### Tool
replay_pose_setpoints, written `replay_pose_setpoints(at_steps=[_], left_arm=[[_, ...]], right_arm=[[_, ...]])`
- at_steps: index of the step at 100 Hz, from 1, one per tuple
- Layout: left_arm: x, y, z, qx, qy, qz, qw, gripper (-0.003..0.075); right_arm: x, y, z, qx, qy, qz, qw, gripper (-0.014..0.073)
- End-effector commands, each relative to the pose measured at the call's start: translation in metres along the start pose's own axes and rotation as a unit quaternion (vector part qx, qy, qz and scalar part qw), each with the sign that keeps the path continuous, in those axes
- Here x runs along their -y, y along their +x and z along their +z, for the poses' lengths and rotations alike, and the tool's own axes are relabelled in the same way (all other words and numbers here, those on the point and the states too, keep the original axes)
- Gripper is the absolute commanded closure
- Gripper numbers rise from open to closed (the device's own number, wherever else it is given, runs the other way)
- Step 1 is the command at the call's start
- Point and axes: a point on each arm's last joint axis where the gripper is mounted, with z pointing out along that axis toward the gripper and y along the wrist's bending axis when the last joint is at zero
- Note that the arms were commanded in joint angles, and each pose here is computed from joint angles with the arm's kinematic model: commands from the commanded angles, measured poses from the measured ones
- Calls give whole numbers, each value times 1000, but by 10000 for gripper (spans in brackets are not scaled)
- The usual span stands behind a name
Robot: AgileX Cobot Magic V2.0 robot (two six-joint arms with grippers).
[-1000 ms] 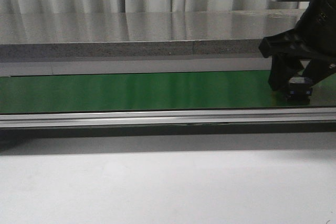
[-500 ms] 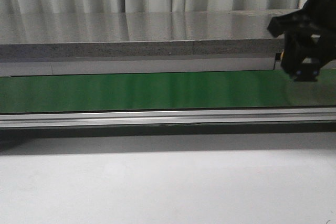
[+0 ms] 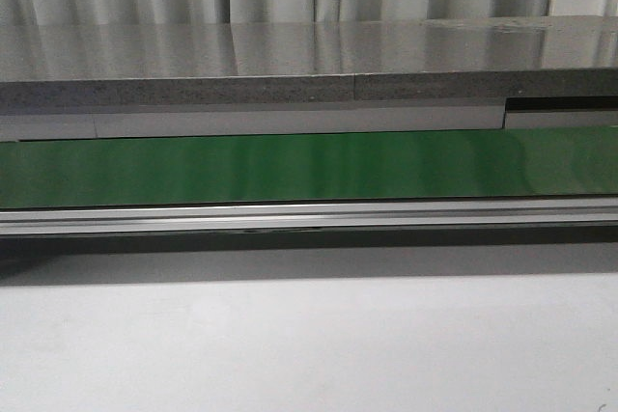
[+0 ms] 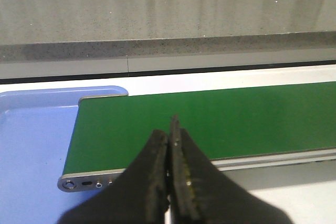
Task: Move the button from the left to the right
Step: 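Carry the switch with the right gripper over the green tray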
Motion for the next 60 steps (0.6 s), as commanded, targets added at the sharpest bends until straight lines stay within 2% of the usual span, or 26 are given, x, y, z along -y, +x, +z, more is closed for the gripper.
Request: replay_pose_setpoints(at_steps=[1, 20, 60], left_arm=[[-1, -16, -2, 52, -5, -7, 999, 741], [-1, -16, -2, 52, -5, -7, 999, 741], [-1, -16, -2, 52, -5, -7, 999, 741]], right_arm=[[24, -11, -6, 42, 29, -4, 999, 379], [44, 3, 27, -4, 40, 2, 999, 379], [38, 16, 71, -47, 17, 14, 999, 379]])
